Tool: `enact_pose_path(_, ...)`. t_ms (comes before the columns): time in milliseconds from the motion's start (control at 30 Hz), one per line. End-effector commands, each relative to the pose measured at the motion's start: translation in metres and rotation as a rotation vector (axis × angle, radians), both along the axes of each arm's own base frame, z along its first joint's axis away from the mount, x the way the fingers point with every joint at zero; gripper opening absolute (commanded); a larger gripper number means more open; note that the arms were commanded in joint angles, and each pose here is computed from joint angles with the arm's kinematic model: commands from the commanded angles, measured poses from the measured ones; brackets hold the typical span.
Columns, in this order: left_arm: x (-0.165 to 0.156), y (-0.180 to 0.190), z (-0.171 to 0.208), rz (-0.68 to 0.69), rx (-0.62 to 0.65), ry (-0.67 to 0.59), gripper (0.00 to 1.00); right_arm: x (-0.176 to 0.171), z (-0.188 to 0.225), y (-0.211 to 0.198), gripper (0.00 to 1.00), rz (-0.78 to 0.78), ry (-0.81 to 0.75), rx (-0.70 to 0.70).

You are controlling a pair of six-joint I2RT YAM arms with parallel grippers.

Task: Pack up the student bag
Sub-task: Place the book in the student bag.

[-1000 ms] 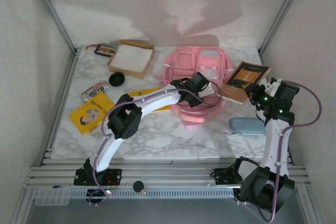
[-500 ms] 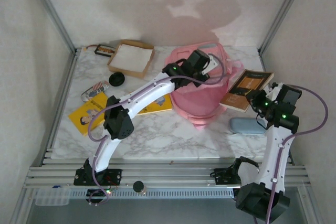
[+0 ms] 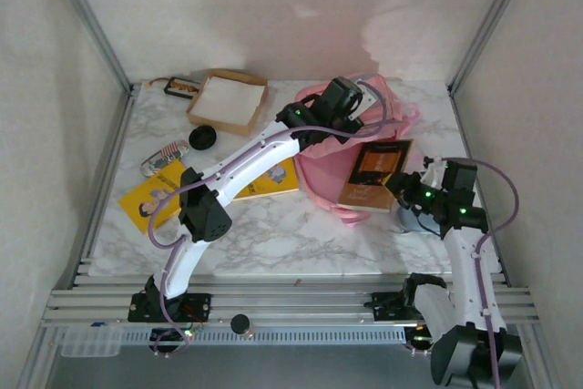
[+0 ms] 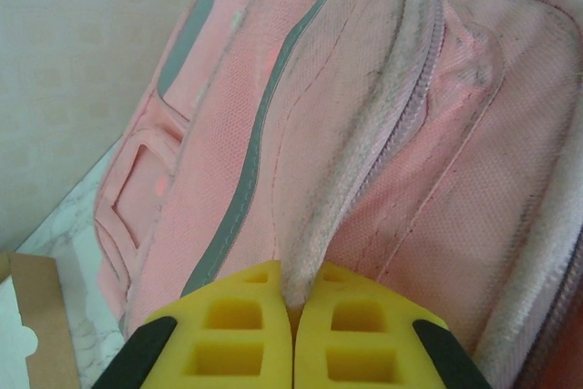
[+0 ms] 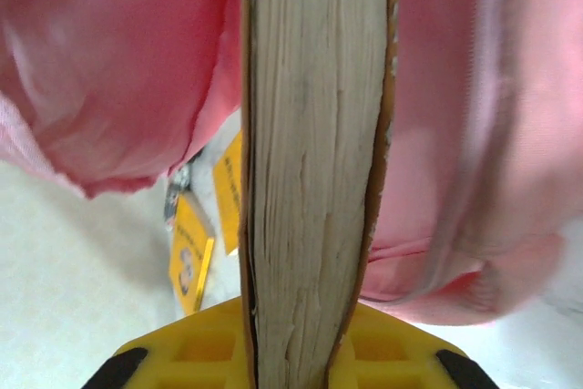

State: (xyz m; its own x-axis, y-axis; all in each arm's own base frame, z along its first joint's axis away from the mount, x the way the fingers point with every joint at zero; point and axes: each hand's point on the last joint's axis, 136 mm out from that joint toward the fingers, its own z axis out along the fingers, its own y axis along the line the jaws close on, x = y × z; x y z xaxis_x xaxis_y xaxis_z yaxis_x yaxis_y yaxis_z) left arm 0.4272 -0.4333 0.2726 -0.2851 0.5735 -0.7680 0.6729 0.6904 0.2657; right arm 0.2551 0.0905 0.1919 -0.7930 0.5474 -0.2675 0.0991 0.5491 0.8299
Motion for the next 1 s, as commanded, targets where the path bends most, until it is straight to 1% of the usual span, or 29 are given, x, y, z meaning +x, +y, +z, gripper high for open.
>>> enact_pose_path(0, -0.003, -0.002, 0.065, 0.028, -0.173, -0.080, 0.00, 0.018, 0.017, 0.024, 0.00, 0.063, -0.115, 0.110)
enact_pose_path(100, -0.006, -0.003, 0.063, 0.025, -0.198, -0.055, 0.00, 0.033, 0.014, 0.041, 0.00, 0.091, -0.155, 0.127)
enact_pose_path(267, -0.012, -0.002, 0.068, 0.034, -0.244, -0.028, 0.00, 0.069, 0.004, 0.062, 0.00, 0.117, -0.182, 0.145)
enact_pose_path(367, -0.021, -0.005, 0.067, -0.016, -0.261, -0.005, 0.00, 0.097, -0.003, 0.063, 0.03, 0.092, -0.215, 0.055)
enact_pose_path(500, -0.023, -0.002, 0.069, -0.011, -0.258, -0.008, 0.00, 0.124, -0.018, 0.063, 0.04, 0.071, -0.228, 0.015)
enact_pose_path(533, -0.023, -0.001, 0.071, -0.011, -0.263, -0.010, 0.00, 0.130, -0.021, 0.060, 0.06, 0.055, -0.242, -0.008)
enact_pose_path(600, -0.024, -0.002, 0.071, -0.017, -0.269, -0.012, 0.00, 0.143, -0.031, 0.054, 0.20, 0.027, -0.247, -0.054)
enact_pose_path(667, -0.022, -0.003, 0.071, -0.010, -0.274, -0.015, 0.00, 0.158, -0.050, 0.050, 0.27, 0.024, -0.188, -0.115)
enact_pose_path(733, -0.022, -0.003, 0.071, -0.005, -0.276, -0.014, 0.00, 0.165, -0.061, 0.047, 0.38, 0.017, -0.155, -0.156)
enact_pose_path(767, -0.020, -0.002, 0.069, 0.000, -0.273, -0.014, 0.00, 0.166, -0.062, 0.042, 0.42, -0.007, -0.147, -0.178)
enact_pose_path(800, -0.019, -0.001, 0.070, 0.007, -0.273, -0.018, 0.00, 0.165, -0.061, 0.037, 0.49, -0.030, -0.150, -0.205)
enact_pose_path(867, -0.013, 0.004, 0.071, 0.038, -0.277, -0.025, 0.00, 0.157, -0.061, 0.028, 0.68, -0.055, -0.137, -0.269)
enact_pose_path(900, -0.011, 0.006, 0.071, 0.047, -0.284, -0.022, 0.00, 0.151, -0.064, 0.024, 0.72, -0.056, -0.108, -0.301)
enact_pose_path(967, -0.009, 0.008, 0.072, 0.050, -0.306, -0.010, 0.00, 0.131, -0.071, 0.015, 0.76, -0.067, -0.049, -0.347)
